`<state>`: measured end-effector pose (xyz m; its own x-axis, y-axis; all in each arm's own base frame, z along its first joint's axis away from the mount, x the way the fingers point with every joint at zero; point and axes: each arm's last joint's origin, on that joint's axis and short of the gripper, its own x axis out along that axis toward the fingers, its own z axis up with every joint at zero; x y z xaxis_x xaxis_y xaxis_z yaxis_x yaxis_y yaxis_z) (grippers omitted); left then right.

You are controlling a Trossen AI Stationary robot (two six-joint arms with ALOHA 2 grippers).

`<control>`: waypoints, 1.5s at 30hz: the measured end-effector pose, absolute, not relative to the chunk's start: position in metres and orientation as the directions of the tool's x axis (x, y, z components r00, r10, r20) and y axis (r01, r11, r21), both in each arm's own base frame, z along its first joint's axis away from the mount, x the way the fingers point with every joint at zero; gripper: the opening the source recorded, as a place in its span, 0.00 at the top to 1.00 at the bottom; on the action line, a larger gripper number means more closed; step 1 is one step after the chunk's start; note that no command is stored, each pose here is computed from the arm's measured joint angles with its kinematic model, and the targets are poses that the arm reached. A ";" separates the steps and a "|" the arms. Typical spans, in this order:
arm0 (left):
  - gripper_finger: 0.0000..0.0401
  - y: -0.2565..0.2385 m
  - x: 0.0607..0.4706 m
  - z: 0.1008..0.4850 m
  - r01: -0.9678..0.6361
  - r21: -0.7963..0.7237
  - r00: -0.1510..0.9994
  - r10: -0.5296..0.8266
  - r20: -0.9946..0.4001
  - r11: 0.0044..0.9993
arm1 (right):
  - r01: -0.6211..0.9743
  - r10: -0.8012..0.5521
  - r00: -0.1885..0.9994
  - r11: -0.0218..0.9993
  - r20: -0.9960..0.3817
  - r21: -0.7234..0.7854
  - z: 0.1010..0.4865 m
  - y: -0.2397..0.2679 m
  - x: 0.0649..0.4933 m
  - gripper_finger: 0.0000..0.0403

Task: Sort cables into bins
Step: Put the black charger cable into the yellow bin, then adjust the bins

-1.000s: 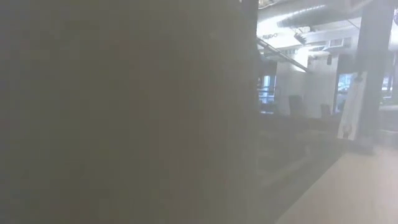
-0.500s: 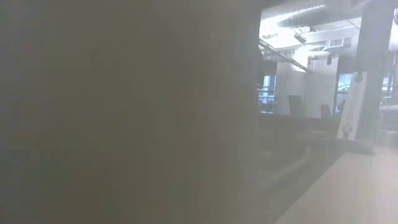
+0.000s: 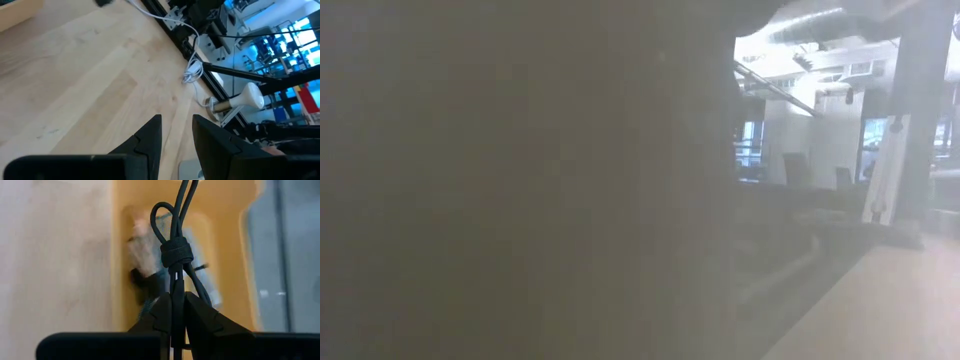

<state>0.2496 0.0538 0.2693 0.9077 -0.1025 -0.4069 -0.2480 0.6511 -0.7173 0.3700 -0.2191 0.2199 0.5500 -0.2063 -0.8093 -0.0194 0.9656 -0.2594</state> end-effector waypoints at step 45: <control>0.72 0.075 0.239 0.261 -0.351 -0.710 0.871 -0.066 -0.487 0.610 | 0.090 -0.178 0.496 0.984 -0.850 -0.153 0.235 -0.221 0.365 0.84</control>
